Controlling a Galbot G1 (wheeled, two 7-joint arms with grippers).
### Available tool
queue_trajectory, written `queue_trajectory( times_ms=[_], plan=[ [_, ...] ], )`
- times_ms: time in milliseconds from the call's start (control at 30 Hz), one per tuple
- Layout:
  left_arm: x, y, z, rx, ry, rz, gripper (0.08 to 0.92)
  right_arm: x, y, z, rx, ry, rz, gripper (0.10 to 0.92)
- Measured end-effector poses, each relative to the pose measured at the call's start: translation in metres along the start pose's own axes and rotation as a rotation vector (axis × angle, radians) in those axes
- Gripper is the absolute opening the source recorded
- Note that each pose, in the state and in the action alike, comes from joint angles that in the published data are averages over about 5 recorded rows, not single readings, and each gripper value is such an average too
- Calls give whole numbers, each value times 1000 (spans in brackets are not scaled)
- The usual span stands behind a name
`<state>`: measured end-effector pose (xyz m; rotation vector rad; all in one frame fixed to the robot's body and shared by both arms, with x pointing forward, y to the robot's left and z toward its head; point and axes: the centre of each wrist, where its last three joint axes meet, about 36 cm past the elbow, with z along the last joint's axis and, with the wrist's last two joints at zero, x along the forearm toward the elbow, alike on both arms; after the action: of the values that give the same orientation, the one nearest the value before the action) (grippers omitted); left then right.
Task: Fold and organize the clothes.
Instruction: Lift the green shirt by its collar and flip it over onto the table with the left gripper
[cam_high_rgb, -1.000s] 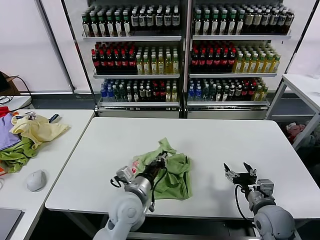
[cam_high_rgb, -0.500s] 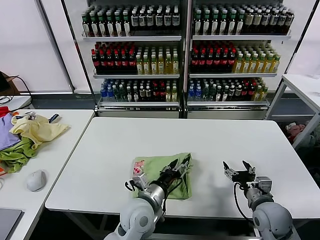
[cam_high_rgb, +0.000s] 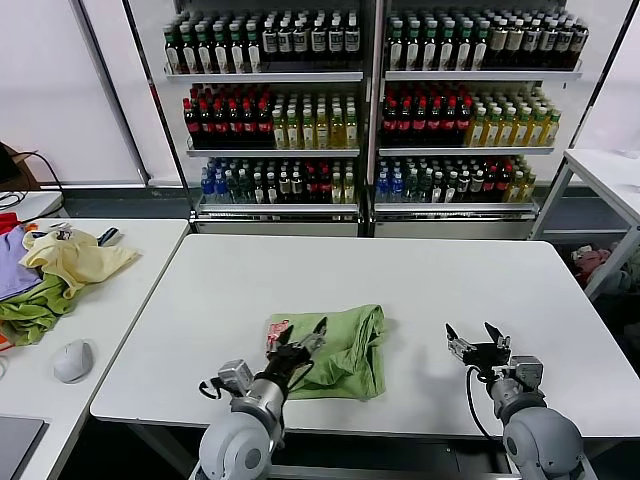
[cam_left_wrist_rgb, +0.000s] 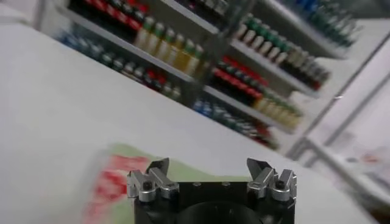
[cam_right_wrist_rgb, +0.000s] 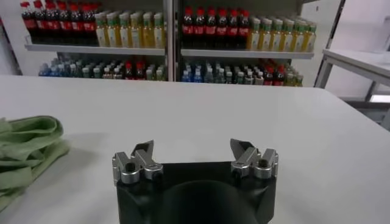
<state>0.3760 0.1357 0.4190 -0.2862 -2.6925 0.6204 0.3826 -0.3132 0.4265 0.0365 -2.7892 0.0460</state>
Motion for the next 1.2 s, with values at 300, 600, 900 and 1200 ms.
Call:
queue_trajectory(
  times_ms=[300,600,900,1200],
  plan=[
    [-10,17,21,-208,-27,-187,823,8,4,-1,4,-9,4,823],
    [-11,19,39,-291,42,-244,770,19,4,-3,8,-17,6,823],
    [-10,21,40,-294,91,-258,516,26,6,-7,15,-27,3,823],
    [-6,28,33,-160,120,-221,256,28,9,-8,12,-33,1,823]
  ],
)
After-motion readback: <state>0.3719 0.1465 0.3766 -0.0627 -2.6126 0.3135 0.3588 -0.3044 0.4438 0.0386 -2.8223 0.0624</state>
